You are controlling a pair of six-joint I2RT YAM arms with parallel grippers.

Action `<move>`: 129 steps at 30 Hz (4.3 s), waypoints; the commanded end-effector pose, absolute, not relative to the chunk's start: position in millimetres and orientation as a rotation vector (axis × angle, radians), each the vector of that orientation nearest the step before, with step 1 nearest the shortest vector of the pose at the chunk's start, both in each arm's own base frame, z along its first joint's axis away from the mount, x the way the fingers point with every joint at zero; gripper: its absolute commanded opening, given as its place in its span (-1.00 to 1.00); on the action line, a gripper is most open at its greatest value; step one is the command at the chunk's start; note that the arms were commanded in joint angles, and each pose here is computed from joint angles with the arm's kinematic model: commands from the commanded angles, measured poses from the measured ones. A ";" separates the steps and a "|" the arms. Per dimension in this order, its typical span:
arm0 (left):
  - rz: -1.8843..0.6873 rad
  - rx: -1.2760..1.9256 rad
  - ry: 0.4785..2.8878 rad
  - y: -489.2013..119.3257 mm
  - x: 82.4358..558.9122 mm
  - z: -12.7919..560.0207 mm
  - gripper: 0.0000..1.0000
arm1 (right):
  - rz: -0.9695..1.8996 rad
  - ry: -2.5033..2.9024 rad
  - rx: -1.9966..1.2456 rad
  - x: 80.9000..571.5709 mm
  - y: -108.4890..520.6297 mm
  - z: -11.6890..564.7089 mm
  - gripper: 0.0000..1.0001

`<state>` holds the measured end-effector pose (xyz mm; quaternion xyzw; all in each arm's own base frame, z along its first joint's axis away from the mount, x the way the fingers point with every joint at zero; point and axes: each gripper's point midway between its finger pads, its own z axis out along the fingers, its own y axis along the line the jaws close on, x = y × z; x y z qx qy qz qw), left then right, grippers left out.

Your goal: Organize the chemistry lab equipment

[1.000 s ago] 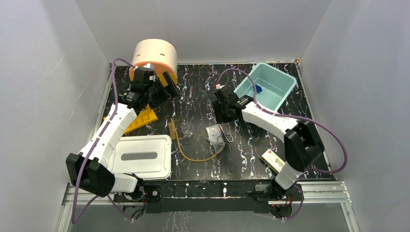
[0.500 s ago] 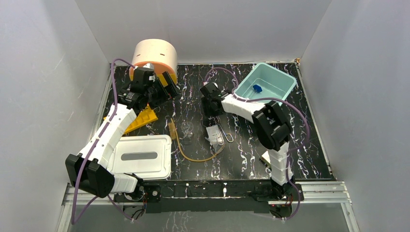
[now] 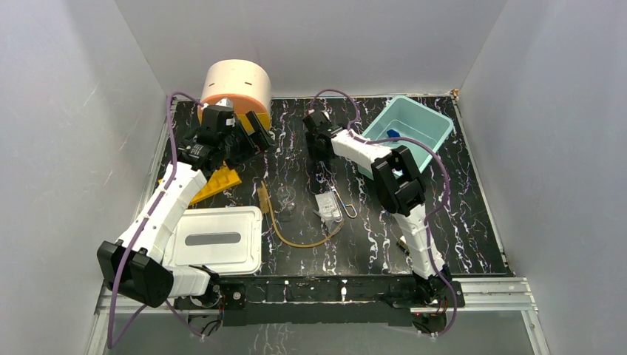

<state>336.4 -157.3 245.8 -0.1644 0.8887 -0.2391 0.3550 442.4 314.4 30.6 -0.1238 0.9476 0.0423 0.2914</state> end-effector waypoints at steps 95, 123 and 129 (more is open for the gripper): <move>-1.502 0.011 2.199 -347.5 367.5 227.9 -1.00 | 0.836 2.147 0.032 400.9 295.7 269.9 -1.00; -1.656 0.126 1.928 -308.5 364.2 360.4 -1.00 | 1.252 1.910 -0.292 318.7 282.9 311.0 0.60; -1.626 0.044 1.938 -306.7 374.6 355.0 -1.00 | 1.358 1.918 -0.335 322.2 306.3 319.4 0.54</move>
